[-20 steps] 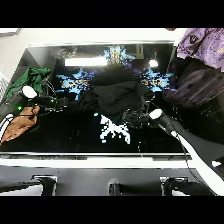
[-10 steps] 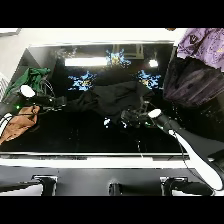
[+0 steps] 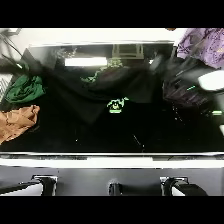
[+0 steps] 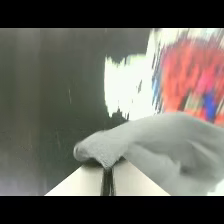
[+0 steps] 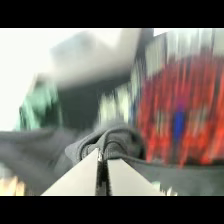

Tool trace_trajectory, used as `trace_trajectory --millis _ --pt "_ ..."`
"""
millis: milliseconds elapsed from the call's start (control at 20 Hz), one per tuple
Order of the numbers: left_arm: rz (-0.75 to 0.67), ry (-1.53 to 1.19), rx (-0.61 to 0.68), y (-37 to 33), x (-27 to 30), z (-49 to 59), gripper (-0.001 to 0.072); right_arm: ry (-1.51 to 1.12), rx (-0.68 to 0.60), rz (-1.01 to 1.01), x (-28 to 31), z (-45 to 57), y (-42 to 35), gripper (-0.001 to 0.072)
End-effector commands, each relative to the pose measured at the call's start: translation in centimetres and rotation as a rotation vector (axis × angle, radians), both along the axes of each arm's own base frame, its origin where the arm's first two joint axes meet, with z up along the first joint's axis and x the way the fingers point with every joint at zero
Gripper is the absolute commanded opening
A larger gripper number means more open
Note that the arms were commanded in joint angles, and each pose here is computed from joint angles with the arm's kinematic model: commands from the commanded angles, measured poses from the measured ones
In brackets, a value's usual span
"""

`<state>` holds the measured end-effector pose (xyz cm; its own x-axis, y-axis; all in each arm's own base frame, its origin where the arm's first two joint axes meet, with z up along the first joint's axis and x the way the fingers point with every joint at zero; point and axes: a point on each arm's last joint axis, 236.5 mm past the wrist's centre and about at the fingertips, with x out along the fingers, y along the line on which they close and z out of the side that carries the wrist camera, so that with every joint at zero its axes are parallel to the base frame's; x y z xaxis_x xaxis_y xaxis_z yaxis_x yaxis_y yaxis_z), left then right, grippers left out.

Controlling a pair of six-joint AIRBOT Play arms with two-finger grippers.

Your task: Fold the clothes and pants, and hang the long-sleeved shirts on hangers.

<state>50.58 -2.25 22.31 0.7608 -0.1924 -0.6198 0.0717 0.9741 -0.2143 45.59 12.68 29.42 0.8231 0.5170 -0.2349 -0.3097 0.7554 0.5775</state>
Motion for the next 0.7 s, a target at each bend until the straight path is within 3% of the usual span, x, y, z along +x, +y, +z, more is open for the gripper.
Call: trace_trajectory --millis 0,200,350,500,650 --pt "0.034 -0.260 0.056 1.7 -3.5 13.2 0.0014 -0.325 -0.136 -0.184 -7.3 16.4 -6.4 0.0028" --pt "0.111 -0.354 0.118 3.2 -12.6 19.9 0.0014 -0.522 -0.254 -0.348 -18.5 25.9 -8.9 0.0028" --pt "0.191 -0.351 0.137 4.3 -18.9 21.5 0.0014 -0.544 -0.229 -0.395 -24.2 27.4 -9.1 0.0028" --pt "0.214 -0.350 0.089 3.9 -21.1 21.8 0.0014 -0.437 -0.113 -0.387 -24.9 25.8 -8.8 0.0028" --pt "0.181 -0.264 0.059 3.2 -19.0 18.7 0.0013 -0.169 -0.059 -0.370 -20.6 20.3 -8.9 0.0028"
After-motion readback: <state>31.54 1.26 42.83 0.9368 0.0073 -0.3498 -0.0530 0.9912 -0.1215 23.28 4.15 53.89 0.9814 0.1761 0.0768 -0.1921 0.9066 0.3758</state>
